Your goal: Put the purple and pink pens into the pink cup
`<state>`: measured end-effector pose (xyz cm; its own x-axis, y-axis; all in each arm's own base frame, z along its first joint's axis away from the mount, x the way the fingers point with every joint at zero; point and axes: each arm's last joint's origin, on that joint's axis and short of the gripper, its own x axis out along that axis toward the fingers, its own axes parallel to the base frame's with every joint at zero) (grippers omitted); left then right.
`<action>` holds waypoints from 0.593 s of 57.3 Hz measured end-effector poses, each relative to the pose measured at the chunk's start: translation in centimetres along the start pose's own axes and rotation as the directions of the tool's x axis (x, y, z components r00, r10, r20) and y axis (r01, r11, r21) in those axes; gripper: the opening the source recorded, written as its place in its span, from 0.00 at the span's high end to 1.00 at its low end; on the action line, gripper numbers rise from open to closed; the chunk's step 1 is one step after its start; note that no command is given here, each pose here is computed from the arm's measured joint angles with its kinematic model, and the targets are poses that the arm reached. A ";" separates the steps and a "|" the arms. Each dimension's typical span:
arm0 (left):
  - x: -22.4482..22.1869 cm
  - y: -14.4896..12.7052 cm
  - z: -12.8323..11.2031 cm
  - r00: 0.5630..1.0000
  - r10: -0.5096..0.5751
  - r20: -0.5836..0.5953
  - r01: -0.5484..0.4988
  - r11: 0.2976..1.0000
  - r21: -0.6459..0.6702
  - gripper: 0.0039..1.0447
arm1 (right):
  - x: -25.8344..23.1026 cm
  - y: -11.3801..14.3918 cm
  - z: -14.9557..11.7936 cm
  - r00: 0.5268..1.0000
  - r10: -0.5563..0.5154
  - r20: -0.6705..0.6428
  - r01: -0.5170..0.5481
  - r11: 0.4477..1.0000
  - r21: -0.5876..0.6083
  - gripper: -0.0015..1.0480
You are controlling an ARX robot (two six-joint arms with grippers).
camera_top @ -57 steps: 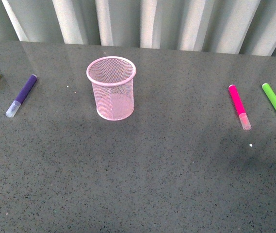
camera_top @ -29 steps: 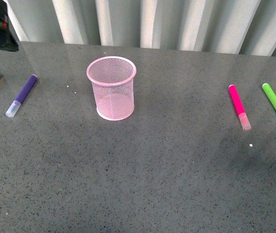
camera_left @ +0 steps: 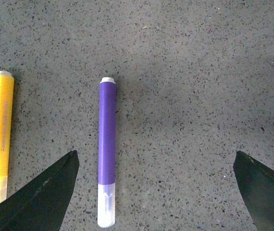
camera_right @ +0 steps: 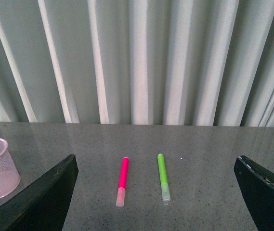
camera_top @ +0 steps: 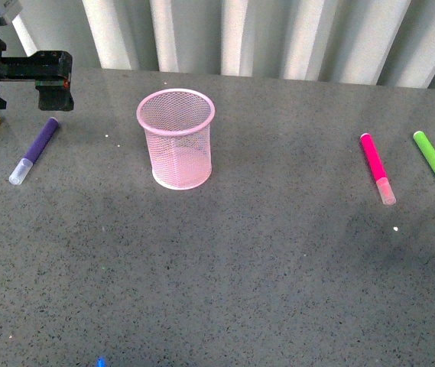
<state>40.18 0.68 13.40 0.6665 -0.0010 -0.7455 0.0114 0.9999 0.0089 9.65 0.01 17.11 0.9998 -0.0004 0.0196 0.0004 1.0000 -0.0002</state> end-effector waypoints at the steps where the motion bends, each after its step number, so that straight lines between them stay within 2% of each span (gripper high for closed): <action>1: 0.2 0.0 0.0 1.000 0.002 -0.004 -0.002 1.000 0.003 0.06 | 0.0 0.0 0.0 1.000 0.000 0.000 0.000 1.000 0.000 0.07; 34: 4.7 0.9 -0.1 0.994 -0.013 -0.109 0.014 1.000 0.006 0.06 | 0.0 0.0 0.0 1.000 0.000 0.000 0.000 1.000 0.000 0.07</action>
<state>43.22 1.61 9.83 0.5810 -0.0124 -0.8138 0.0253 0.9997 0.0028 9.65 0.01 17.11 0.9998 -0.0004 0.0196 0.0004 1.0000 -0.0002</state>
